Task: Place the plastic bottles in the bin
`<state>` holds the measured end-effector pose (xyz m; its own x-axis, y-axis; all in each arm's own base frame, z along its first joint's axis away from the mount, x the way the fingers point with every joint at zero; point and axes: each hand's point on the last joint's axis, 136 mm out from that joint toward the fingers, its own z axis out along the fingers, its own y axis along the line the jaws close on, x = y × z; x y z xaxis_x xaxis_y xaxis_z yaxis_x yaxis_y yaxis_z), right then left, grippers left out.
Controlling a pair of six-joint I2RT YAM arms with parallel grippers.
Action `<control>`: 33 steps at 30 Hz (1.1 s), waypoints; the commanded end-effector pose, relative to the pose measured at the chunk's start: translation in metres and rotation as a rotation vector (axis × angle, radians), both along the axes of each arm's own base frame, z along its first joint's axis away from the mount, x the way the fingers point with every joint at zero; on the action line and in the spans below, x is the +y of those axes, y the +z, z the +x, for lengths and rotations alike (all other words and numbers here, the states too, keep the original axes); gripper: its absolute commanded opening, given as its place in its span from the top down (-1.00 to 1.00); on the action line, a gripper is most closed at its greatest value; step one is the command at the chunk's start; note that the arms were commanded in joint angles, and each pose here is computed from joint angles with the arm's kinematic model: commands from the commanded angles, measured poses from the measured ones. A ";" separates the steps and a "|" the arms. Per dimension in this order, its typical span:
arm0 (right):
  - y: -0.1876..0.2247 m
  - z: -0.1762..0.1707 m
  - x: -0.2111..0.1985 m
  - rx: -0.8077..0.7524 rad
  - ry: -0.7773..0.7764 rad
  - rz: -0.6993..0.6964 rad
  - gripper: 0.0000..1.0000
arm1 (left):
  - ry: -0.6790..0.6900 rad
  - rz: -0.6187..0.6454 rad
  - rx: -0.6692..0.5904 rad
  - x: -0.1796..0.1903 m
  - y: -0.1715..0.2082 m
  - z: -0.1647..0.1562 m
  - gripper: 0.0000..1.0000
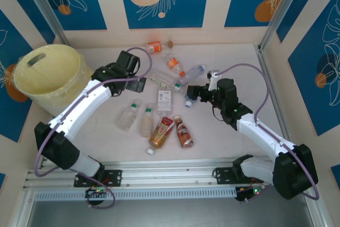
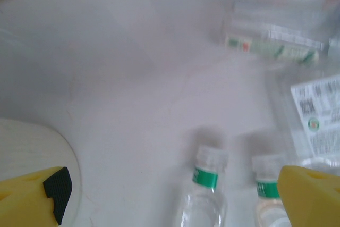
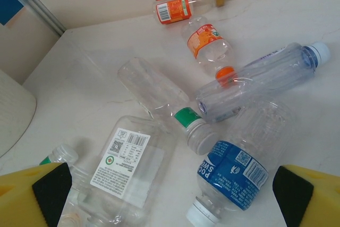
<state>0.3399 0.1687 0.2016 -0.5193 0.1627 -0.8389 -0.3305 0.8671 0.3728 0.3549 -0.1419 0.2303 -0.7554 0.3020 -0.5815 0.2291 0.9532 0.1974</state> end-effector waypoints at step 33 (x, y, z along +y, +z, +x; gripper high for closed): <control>-0.009 0.000 0.007 0.010 0.034 -0.042 -0.99 | 0.042 -0.091 0.623 0.014 -0.204 -0.082 -0.70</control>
<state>0.3376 0.1695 0.1835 -0.5514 0.1339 -0.8234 -0.3219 0.8764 0.3581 0.2762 -0.1283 0.0326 -0.9673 0.2437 -0.0704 0.2464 0.9686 -0.0339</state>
